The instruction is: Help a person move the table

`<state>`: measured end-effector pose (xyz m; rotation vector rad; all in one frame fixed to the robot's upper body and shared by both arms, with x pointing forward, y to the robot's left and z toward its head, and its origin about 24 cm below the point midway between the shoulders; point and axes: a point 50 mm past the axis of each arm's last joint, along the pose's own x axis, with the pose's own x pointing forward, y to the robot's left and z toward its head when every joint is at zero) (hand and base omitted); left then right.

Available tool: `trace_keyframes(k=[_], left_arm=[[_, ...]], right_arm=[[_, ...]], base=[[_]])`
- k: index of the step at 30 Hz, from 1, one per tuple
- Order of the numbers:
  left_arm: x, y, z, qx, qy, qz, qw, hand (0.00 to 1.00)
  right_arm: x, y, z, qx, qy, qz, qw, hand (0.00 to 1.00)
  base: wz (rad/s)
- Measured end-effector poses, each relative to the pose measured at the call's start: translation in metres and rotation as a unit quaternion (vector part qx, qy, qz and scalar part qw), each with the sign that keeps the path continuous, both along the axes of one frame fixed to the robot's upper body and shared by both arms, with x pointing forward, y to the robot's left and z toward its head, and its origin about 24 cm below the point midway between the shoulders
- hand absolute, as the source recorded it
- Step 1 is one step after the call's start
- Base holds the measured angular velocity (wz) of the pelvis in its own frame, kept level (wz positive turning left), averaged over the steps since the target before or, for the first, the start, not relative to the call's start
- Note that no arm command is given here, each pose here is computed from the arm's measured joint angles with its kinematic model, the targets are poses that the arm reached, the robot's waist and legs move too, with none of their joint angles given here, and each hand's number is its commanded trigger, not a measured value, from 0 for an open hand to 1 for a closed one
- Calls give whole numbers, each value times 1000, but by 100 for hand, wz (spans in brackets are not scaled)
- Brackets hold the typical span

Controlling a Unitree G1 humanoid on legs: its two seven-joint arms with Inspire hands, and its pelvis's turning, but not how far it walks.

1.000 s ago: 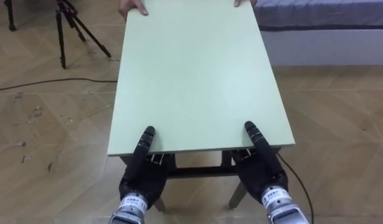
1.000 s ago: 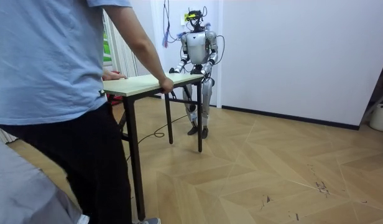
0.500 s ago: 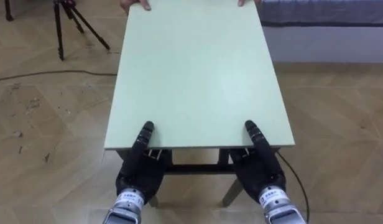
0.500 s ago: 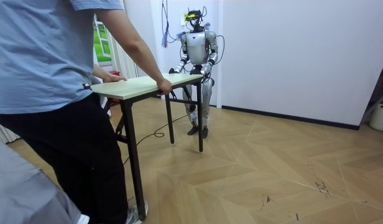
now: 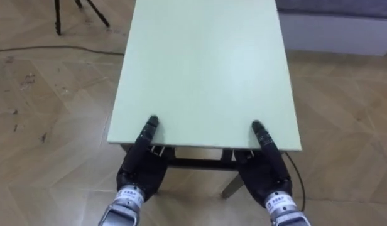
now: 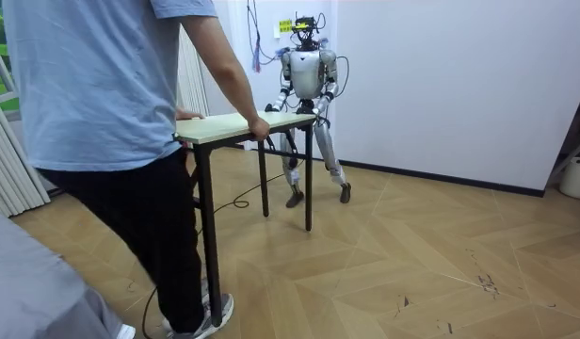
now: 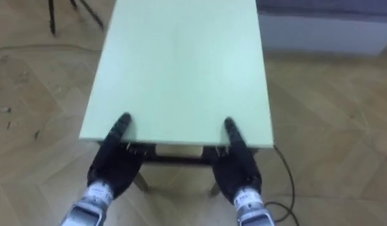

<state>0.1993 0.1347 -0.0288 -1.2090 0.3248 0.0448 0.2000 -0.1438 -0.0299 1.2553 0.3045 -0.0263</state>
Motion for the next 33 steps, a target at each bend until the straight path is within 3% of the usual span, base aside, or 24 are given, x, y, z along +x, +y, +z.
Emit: trace_keyframes(k=[8,17,33], left_arm=[[27,-18,6,-32,-13,-22,999,100],[9,-24,-9,-16,23,-52,998,100],[6,-18,7,-8,-9,-32,999,100]], right_arm=[[22,-16,14,-24,-36,-14,999,100],[-13,-25,-10,-7,9,-41,999,100],[-4,-16,3,2,-20,-26,999,100]], base=[[11],[30],[-22]])
